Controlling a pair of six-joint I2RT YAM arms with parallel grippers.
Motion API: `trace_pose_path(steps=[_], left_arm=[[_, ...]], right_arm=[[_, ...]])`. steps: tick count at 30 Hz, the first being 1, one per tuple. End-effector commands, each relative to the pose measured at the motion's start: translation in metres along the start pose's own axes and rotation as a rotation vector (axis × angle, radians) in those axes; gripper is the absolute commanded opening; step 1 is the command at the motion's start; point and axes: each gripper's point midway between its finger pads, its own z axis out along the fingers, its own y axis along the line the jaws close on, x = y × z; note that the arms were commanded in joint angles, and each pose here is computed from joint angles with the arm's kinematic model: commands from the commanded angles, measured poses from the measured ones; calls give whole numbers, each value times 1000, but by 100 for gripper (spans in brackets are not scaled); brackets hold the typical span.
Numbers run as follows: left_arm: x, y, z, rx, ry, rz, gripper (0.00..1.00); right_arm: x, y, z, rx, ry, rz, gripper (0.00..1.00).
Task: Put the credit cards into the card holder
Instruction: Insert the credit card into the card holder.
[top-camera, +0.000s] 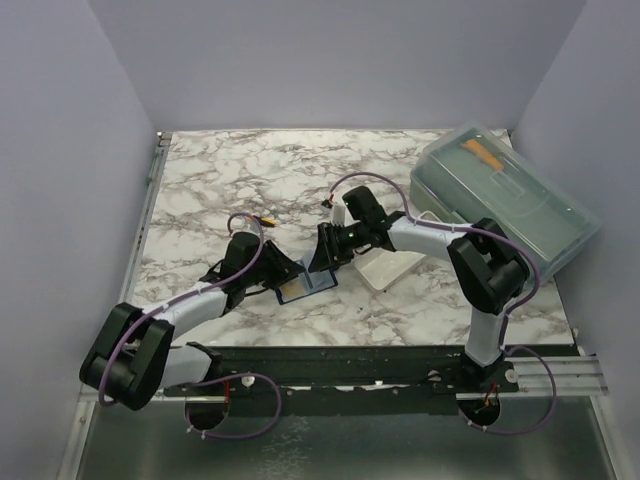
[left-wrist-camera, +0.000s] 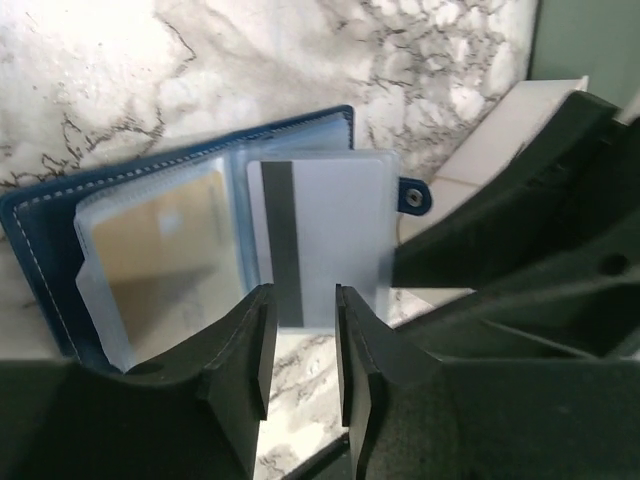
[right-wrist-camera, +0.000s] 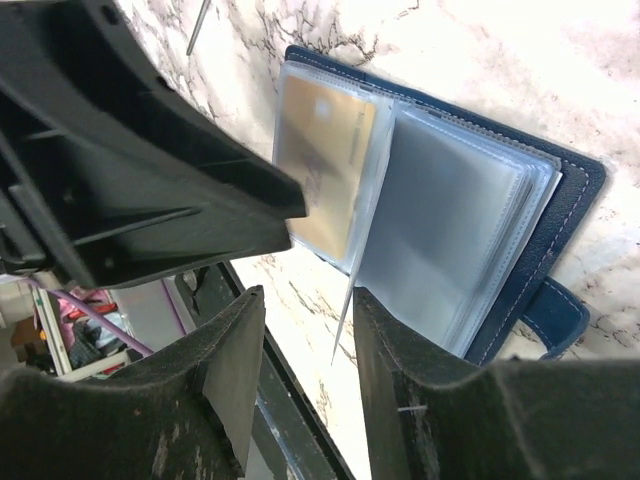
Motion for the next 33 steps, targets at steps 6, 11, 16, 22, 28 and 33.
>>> trace_pose_path(steps=[6, 11, 16, 22, 28, 33], left_arm=[[-25, -15, -59, -92, -135, 65, 44], [-70, -48, -119, -121, -358, 166, 56], [-96, -85, -156, -94, -462, 280, 65], [-95, -112, -145, -55, -363, 420, 69], [-84, -128, -130, 4, -241, 523, 72], [-81, -112, -112, -38, -205, 481, 72]], right_arm=[[2, 17, 22, -29, 31, -10, 45], [7, 48, 45, -39, 35, -33, 47], [-5, 67, 24, -20, -21, -103, 51], [-31, -6, -59, 440, -127, -184, 52], [-34, -47, -134, 741, -178, -227, 54], [-29, -30, -114, 600, -166, -162, 52]])
